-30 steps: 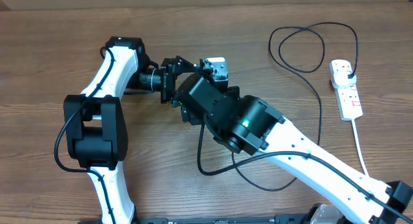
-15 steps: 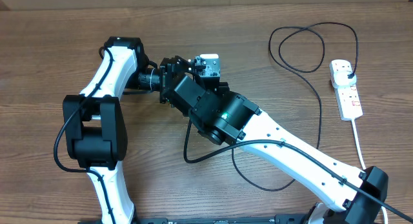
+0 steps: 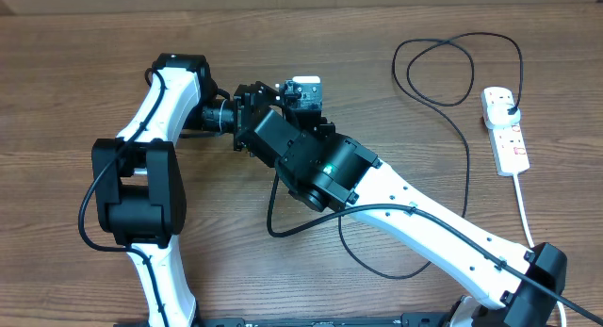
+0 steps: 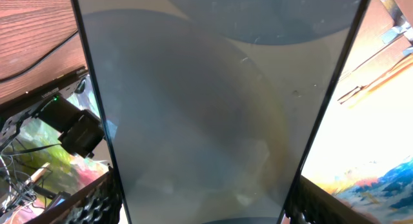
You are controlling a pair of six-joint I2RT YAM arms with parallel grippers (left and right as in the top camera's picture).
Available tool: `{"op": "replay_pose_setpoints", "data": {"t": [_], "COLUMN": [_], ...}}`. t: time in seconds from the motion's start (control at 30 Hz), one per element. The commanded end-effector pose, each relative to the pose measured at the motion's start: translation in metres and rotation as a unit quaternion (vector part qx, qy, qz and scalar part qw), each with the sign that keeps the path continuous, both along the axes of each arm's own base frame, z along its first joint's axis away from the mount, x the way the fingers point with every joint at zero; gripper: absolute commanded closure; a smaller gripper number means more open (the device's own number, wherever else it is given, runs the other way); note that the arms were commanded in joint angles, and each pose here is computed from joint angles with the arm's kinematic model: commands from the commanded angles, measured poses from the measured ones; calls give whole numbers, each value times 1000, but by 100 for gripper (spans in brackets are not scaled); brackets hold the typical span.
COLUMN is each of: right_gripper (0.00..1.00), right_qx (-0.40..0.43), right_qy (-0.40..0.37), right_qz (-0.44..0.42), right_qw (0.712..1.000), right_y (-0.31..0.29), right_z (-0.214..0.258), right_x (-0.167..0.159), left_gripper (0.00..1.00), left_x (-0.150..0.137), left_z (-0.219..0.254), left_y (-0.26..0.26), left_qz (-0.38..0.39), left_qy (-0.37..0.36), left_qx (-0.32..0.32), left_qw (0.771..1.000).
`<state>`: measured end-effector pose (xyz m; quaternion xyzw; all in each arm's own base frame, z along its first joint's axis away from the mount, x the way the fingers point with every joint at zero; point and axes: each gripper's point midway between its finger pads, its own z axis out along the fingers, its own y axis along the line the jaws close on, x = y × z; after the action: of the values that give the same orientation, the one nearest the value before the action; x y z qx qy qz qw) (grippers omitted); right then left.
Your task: Plug charger to phone and switch on socket
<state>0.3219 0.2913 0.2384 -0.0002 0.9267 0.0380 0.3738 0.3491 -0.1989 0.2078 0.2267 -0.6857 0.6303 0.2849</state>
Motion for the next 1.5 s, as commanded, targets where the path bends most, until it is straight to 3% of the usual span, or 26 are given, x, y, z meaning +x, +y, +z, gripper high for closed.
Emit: {"op": "replay_pose_setpoints", "data": {"t": [0.0, 1.13, 1.3, 1.47], "right_gripper": [64, 96, 96, 96], "right_qx": [4, 15, 15, 69], "right_qy": [-11, -5, -5, -2], "right_qz": [-5, 1, 0, -62], "right_qw": [1000, 1000, 1000, 996], "right_y": [-1, 3, 4, 1], "right_z": [10, 9, 9, 10], "right_x": [3, 1, 1, 2], "left_gripper": [27, 23, 20, 7], "left_x": [8, 9, 9, 13], "left_z": [9, 9, 9, 7], "left_y": [1, 1, 1, 1], "left_qz": [14, 15, 15, 15], "left_qy": [-9, -12, -12, -46], "left_qx": [-18, -20, -20, -23], "left_qw": [1000, 1000, 1000, 999]}}
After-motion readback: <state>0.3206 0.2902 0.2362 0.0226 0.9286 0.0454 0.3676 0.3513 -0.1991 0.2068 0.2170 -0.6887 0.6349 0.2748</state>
